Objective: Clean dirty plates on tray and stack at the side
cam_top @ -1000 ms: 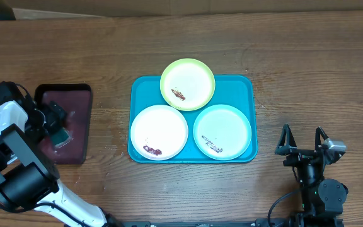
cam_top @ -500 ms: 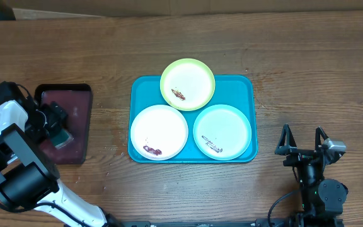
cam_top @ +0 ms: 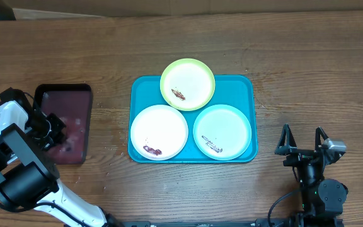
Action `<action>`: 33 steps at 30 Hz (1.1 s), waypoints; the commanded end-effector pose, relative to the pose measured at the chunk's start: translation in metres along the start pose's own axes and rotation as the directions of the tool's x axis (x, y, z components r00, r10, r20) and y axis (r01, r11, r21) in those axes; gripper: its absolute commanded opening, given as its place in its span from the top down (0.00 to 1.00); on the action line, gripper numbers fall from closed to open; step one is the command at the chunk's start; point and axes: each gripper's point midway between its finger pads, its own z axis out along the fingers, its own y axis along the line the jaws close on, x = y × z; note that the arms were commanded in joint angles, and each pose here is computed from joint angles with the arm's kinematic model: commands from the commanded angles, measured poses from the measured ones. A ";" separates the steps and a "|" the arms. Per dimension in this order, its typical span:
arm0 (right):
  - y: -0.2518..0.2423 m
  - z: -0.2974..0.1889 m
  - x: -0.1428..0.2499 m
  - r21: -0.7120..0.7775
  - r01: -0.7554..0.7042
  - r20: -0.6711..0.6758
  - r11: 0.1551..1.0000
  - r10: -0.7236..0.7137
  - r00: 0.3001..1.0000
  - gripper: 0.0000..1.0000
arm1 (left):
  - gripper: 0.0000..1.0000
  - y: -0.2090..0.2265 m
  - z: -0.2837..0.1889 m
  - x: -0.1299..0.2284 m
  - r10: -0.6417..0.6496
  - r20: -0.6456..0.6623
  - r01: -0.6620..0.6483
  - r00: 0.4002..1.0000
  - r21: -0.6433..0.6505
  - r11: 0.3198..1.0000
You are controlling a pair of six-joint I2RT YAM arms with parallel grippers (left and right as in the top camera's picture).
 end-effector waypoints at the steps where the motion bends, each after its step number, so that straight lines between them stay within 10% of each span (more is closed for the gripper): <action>1: -0.002 0.000 0.001 0.005 0.004 0.007 1.000 -0.004 1.000 0.00 | 0.00 0.002 0.013 0.002 -0.011 -0.020 0.011 1.000 0.004 1.000; 13: -0.002 0.000 0.001 0.005 0.004 0.006 1.000 -0.004 1.000 0.00 | 0.05 -0.006 0.010 -0.041 0.003 0.155 -0.009 0.988 0.033 0.999; 14: -0.002 0.000 0.001 0.005 0.004 0.007 1.000 -0.004 1.000 0.00 | 0.16 -0.006 0.009 -0.043 0.004 0.164 -0.010 0.986 0.034 0.999; 17: -0.002 0.000 0.001 0.005 0.004 0.006 1.000 -0.004 1.000 0.00 | 0.96 -0.006 0.009 -0.047 0.004 0.182 -0.011 0.983 0.032 0.999; 19: -0.002 0.000 0.001 0.005 0.004 0.006 1.000 -0.004 1.000 0.00 | 0.96 -0.004 0.009 -0.048 0.004 0.185 -0.008 0.983 0.021 1.000; 22: -0.002 0.000 0.001 0.005 0.004 0.007 1.000 -0.004 1.000 0.00 | 0.89 -0.002 0.009 -0.047 0.004 0.182 -0.007 0.983 0.013 1.000; 25: -0.002 0.000 0.001 0.005 0.004 0.007 1.000 -0.004 1.000 0.00 | 0.00 -0.001 0.010 -0.041 0.003 0.156 -0.004 0.988 0.008 1.000; 33: -0.002 0.000 0.001 0.005 0.004 0.006 1.000 -0.004 1.000 0.00 | 0.00 0.004 0.013 -0.007 -0.008 0.017 0.008 1.000 -0.009 1.000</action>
